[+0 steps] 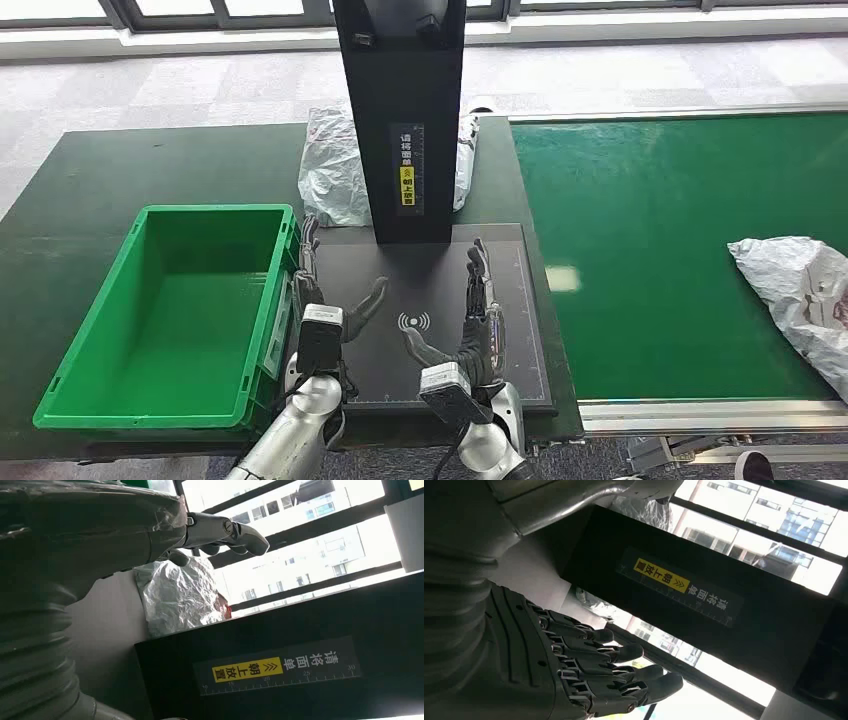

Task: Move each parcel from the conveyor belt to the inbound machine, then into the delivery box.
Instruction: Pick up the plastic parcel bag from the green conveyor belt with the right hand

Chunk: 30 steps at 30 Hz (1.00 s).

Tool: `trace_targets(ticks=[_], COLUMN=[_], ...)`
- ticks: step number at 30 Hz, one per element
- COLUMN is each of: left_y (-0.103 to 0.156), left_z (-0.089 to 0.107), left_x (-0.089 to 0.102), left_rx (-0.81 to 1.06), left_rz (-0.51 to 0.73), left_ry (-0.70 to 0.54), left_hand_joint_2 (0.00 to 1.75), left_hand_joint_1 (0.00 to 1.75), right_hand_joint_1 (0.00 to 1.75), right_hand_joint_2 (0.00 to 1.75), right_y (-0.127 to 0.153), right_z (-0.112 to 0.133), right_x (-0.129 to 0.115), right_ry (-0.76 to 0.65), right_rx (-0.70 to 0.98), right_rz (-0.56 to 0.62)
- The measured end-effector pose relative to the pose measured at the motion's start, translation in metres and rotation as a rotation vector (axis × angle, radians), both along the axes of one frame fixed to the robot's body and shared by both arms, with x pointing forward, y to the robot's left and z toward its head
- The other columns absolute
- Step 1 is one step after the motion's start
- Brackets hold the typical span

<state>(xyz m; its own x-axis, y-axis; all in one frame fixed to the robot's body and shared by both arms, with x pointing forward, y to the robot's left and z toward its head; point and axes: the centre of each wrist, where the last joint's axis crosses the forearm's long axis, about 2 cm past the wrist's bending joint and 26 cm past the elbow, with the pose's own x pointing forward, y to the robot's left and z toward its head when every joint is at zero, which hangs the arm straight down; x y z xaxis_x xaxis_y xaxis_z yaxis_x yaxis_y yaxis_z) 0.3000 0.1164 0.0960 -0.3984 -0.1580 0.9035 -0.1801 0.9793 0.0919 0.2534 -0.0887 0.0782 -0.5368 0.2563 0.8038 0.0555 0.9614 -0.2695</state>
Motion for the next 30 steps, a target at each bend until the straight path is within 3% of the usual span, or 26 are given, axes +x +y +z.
trace_targets(ticks=[30], left_y=[0.0020], left_z=[-0.0100], left_x=[-0.0008], left_rx=[-0.004], left_rz=[-0.007], left_ry=[0.041], left_hand_joint_2=[1.75], left_hand_joint_1=[0.00], right_hand_joint_1=[0.00], right_hand_joint_2=[1.75], right_y=[0.0021], right_z=[0.0047], right_x=[0.0048], right_ry=[-0.010], right_rx=[0.014], right_rz=[0.021])
